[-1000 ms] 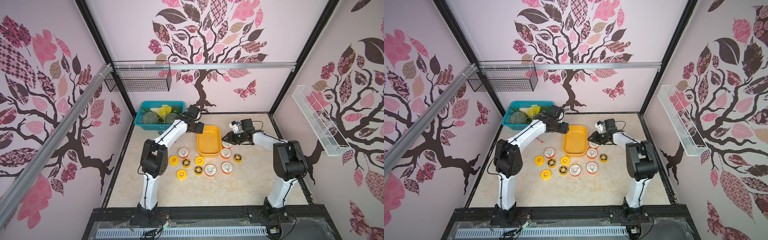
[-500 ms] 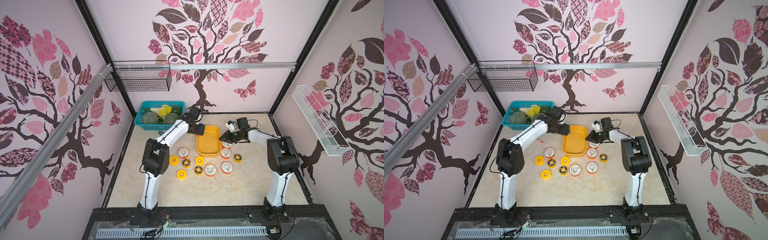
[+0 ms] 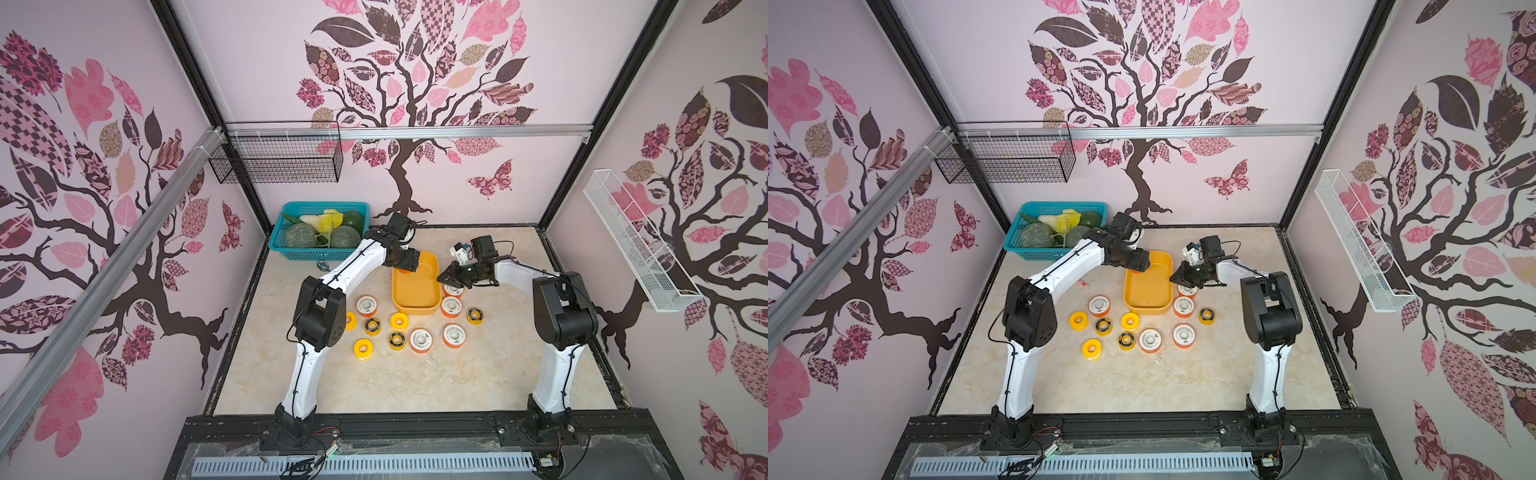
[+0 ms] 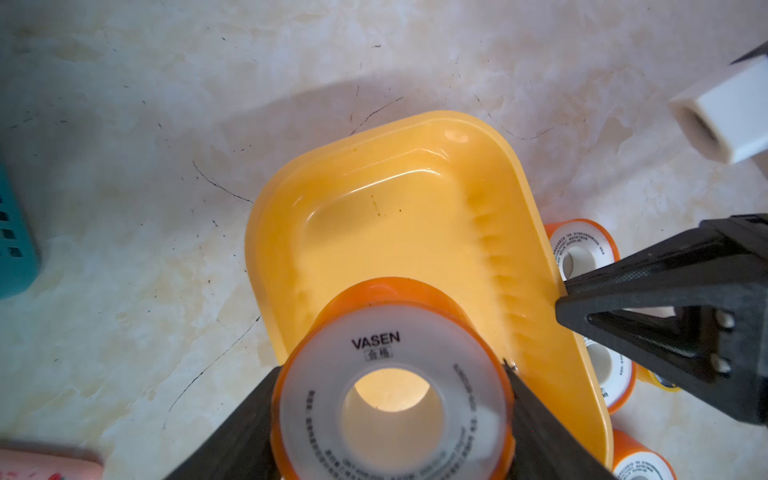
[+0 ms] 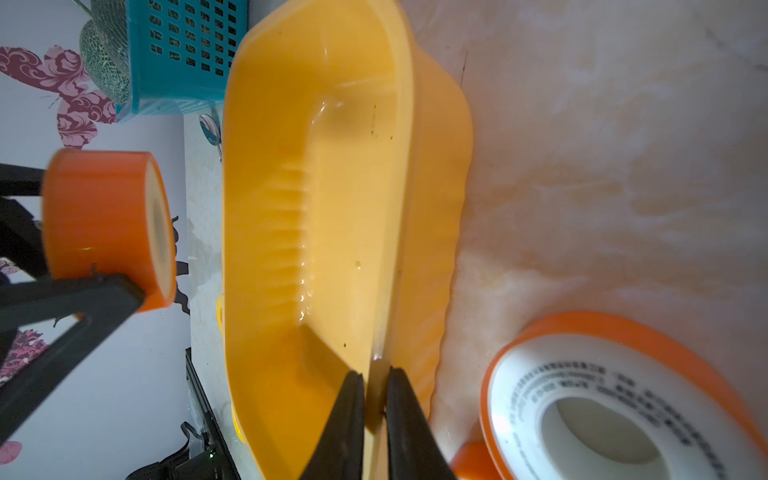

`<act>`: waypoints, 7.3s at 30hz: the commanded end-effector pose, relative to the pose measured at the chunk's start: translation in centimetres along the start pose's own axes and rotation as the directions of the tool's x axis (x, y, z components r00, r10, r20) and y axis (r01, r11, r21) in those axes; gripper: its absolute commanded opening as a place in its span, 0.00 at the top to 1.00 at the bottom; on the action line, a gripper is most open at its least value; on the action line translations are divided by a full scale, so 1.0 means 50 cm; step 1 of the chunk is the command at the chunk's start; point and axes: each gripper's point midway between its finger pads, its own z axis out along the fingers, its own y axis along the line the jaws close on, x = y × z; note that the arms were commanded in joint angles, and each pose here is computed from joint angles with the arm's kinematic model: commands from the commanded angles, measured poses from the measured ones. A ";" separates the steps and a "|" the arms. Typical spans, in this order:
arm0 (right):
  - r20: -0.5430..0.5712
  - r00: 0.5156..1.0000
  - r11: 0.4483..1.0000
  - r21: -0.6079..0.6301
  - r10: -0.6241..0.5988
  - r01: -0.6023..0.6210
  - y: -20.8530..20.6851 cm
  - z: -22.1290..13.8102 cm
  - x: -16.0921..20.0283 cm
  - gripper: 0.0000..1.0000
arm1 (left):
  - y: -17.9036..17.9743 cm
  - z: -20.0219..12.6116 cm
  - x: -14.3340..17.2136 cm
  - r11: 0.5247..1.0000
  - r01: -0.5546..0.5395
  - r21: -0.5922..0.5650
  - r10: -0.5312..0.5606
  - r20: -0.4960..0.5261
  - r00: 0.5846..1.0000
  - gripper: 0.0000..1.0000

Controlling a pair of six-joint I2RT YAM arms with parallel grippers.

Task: Put the sealing tape into the storage box
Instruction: Place the sealing tape in the storage box, then pick up the sealing tape at the center of the board.

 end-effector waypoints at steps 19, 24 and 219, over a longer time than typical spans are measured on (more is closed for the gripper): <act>-0.038 0.999 0.999 -0.031 0.006 -0.007 0.036 0.018 0.046 0.87 | -0.019 0.101 0.004 1.000 0.005 0.012 -0.004 -0.046 0.999 0.29; -0.032 0.999 1.000 -0.022 0.018 -0.018 0.037 0.019 0.050 0.87 | -0.009 0.119 0.011 1.000 0.011 -0.013 -0.012 -0.063 0.998 0.29; -0.167 0.969 0.704 0.665 -0.184 0.248 -0.128 -0.023 -0.005 0.26 | 0.139 -0.194 0.179 0.968 0.252 -0.009 -0.248 0.148 0.957 0.22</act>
